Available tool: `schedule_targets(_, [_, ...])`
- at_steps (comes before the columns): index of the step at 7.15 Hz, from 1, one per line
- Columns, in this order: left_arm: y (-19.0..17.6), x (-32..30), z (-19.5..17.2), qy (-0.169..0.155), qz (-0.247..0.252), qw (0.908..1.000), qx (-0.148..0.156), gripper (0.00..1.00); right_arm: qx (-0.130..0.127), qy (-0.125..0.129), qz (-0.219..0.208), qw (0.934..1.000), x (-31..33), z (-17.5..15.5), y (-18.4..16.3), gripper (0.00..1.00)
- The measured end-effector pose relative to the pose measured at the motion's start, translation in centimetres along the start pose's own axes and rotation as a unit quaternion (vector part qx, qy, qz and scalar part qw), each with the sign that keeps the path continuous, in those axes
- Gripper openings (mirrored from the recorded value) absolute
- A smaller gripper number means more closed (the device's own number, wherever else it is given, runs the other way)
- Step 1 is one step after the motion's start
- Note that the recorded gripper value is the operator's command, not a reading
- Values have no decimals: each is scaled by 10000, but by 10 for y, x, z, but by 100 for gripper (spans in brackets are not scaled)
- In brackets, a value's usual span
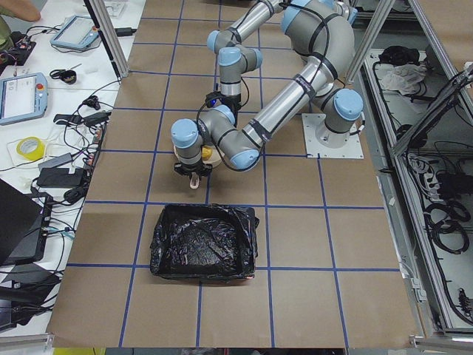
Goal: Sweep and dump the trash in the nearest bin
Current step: 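Sweep the trash pile into the dustpan with the brush in the right gripper, then lift the loaded dustpan with the left gripper while the right gripper withdraws the brush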
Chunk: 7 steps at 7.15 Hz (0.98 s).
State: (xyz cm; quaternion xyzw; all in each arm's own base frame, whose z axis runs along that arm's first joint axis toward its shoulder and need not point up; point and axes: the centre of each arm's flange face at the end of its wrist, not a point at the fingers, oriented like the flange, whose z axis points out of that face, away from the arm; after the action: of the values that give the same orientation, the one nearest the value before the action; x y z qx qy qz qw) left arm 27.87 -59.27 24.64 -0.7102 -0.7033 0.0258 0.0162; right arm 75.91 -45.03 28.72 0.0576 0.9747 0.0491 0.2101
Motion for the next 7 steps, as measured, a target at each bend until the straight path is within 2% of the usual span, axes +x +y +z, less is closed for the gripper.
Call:
schedule_targets(2, [-1, 0, -1, -19, -37, 10000, 7, 0, -78, 424, 32, 9991, 14, -44, 11, 0])
schedule_targets(4, [-3, 0, -9, -58, -195, 9998, 9, 0, -96, 905, 95, 9958, 34, -105, 7, 0])
schedule_targets(6, [-7, 0, -18, -132, -432, 9989, 131, 0, -169, 1295, -50, 9914, 63, -171, -2, 0])
schedule_targets(7, [-11, 1, -23, -143, -604, 9977, 256, 0, -250, 1450, -211, 9889, 84, -186, -3, 0])
